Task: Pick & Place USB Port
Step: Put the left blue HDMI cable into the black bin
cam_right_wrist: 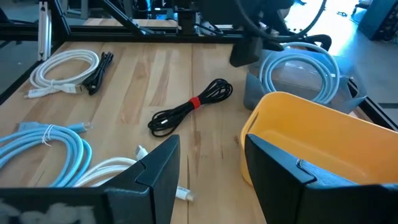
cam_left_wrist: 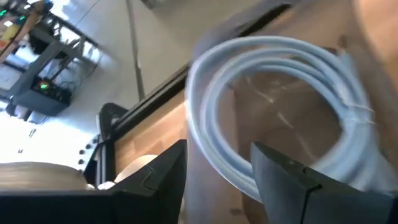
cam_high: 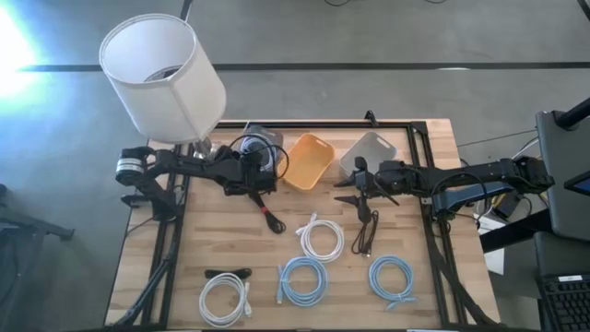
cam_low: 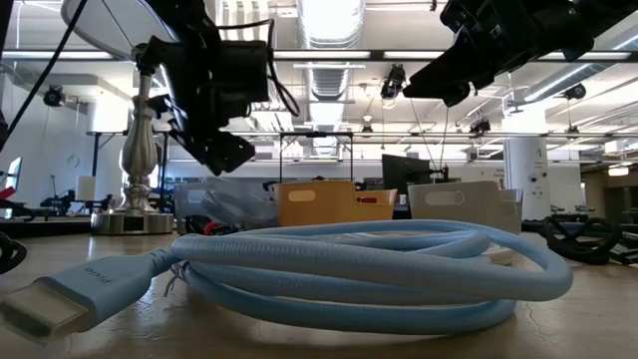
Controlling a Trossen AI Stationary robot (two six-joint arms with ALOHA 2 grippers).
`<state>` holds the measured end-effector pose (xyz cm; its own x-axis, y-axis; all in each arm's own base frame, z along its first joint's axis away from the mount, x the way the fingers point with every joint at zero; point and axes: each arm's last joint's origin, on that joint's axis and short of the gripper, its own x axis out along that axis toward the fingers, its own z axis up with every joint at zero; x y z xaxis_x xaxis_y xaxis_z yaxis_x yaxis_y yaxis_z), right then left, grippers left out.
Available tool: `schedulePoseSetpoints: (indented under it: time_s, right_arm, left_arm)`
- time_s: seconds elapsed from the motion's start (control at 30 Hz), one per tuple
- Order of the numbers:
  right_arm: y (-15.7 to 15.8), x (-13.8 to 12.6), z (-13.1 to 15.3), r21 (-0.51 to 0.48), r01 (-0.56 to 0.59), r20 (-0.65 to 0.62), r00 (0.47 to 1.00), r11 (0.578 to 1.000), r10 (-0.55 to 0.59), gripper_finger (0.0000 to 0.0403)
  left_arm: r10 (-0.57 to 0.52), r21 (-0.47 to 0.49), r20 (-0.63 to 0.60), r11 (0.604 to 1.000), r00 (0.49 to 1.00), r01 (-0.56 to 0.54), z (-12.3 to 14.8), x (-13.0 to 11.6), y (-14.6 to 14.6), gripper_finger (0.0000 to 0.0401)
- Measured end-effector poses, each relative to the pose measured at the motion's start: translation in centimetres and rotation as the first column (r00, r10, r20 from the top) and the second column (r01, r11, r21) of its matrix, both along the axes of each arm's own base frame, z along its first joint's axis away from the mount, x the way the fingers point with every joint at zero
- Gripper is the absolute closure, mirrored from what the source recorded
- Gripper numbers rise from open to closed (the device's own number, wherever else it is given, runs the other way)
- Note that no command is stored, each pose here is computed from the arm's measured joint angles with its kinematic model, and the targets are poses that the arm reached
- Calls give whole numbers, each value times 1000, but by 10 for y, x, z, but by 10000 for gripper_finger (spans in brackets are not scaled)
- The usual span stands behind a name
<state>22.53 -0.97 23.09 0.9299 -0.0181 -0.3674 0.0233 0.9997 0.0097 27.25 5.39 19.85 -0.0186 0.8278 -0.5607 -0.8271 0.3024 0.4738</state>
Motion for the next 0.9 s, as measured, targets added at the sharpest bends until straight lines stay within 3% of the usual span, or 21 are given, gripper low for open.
schedulePoseSetpoints:
  time_s: [0.27,0.53,0.73,0.9]
  right_arm:
    - [0,0,0,0,0,0,1000,1000,0,225]
    - [0,0,0,11,4,-1,1000,1000,-4,225]
    - [0,0,0,21,8,-1,1000,1000,-8,225]
    - [0,0,0,21,8,0,1000,1000,-8,225]
  left_arm:
    - [-161,10,13,987,987,160,28,19,-29,220]
    - [-388,-57,50,919,920,390,50,31,-81,220]
    - [-523,-192,156,816,838,545,51,32,-121,220]
    - [-623,-247,279,688,731,682,54,37,-148,220]
